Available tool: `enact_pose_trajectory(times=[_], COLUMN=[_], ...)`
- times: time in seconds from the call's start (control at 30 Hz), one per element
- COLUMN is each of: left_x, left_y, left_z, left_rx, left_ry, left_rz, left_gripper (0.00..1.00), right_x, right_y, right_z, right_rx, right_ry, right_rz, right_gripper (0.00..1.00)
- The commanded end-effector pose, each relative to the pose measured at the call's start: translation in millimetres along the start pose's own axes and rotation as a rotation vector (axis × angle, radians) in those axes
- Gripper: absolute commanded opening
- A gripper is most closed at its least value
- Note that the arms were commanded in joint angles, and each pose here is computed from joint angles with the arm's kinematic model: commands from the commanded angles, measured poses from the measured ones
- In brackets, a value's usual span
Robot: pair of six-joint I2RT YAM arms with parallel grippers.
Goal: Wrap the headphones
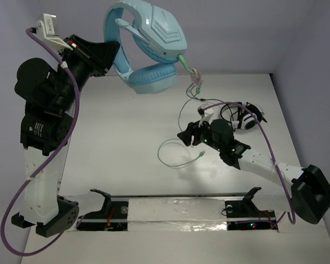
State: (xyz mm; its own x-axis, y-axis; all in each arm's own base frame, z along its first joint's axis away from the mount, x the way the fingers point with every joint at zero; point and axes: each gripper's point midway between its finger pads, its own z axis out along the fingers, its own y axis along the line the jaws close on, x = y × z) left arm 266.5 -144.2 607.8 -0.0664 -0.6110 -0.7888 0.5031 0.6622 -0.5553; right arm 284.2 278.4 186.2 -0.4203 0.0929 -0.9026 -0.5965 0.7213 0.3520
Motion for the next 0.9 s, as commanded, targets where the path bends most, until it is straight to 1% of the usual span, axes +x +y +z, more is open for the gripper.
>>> enact_pose_trajectory(times=[0.0, 0.1, 0.13, 0.2, 0.23, 0.27, 0.33, 0.37, 0.4, 0.43, 0.47, 0.5, 0.53, 0.57, 0.6, 0.63, 0.67, 0.7, 0.77, 0.8, 0.87], left_x=[-30, -27, -26, -23, -22, -22, -13, -11, 5, 10, 18, 42, 50, 56, 81, 94, 105, 127, 149, 168, 189], left_y=[-26, -23, -21, -14, -11, -7, 7, 15, 30, 36, 45, 67, 76, 93, 116, 134, 149, 174, 197, 218, 236], left_z=[-9, -5, -3, 1, 2, 4, 10, 13, 19, 21, 25, 32, 37, 40, 43, 49, 51, 51, 57, 53, 57], left_rx=[0.076, 0.070, 0.065, 0.041, 0.033, 0.017, -0.023, -0.048, -0.083, -0.094, -0.115, -0.161, -0.180, -0.235, -0.286, -0.326, -0.360, -0.413, -0.449, -0.495, -0.523], left_ry=[-0.093, -0.086, -0.087, -0.089, -0.092, -0.100, -0.092, -0.100, -0.073, -0.077, -0.072, -0.030, -0.026, -0.040, -0.001, 0.012, 0.027, 0.064, 0.080, 0.108, 0.123], left_rz=[-0.017, -0.020, -0.017, -0.015, -0.014, -0.011, -0.008, -0.006, -0.011, -0.014, -0.019, -0.029, -0.032, -0.032, -0.032, -0.035, -0.040, -0.046, -0.073, -0.080, -0.099], left_gripper=[0.00, 0.00, 0.00, 0.00, 0.00, 0.00, 0.00, 0.00, 0.00, 0.00, 0.00, 0.00, 0.00, 0.00, 0.00, 0.00, 0.00, 0.00, 0.00, 0.00, 0.00], right_x=[-13, -3, 4, 7, 8, 10, 8, 11, -2, -6, 1, -15, -15, -8, -3, -8, 0, 3, 26, 34, 51], right_y=[1, 10, 11, 13, 15, 17, 18, 16, 17, 16, 8, 9, 3, -8, -15, -18, -28, -31, -41, -37, -26], right_z=[2, 5, 7, 6, 4, 2, 2, 1, 2, 3, 3, 7, 8, 8, 13, 16, 17, 20, 23, 24, 29], right_rx=[-0.057, -0.130, -0.145, -0.163, -0.174, -0.189, -0.185, -0.168, -0.155, -0.135, -0.079, -0.059, -0.014, 0.057, 0.093, 0.122, 0.180, 0.193, 0.238, 0.235, 0.216], right_ry=[-0.062, -0.010, -0.005, -0.020, -0.025, -0.036, -0.035, -0.011, -0.023, -0.018, 0.036, 0.030, 0.046, 0.083, 0.111, 0.112, 0.139, 0.150, 0.224, 0.243, 0.288], right_rz=[0.001, 0.015, 0.028, 0.077, 0.088, 0.098, 0.126, 0.137, 0.139, 0.143, 0.155, 0.151, 0.157, 0.165, 0.170, 0.175, 0.182, 0.188, 0.205, 0.211, 0.202], right_gripper=[0.60, 0.55, 0.44, 0.31, 0.17, 0.10, 0.00, 0.00, 0.00, 0.00, 0.00, 0.00, 0.00, 0.00, 0.00, 0.00, 0.00, 0.00, 0.00, 0.00, 0.00])
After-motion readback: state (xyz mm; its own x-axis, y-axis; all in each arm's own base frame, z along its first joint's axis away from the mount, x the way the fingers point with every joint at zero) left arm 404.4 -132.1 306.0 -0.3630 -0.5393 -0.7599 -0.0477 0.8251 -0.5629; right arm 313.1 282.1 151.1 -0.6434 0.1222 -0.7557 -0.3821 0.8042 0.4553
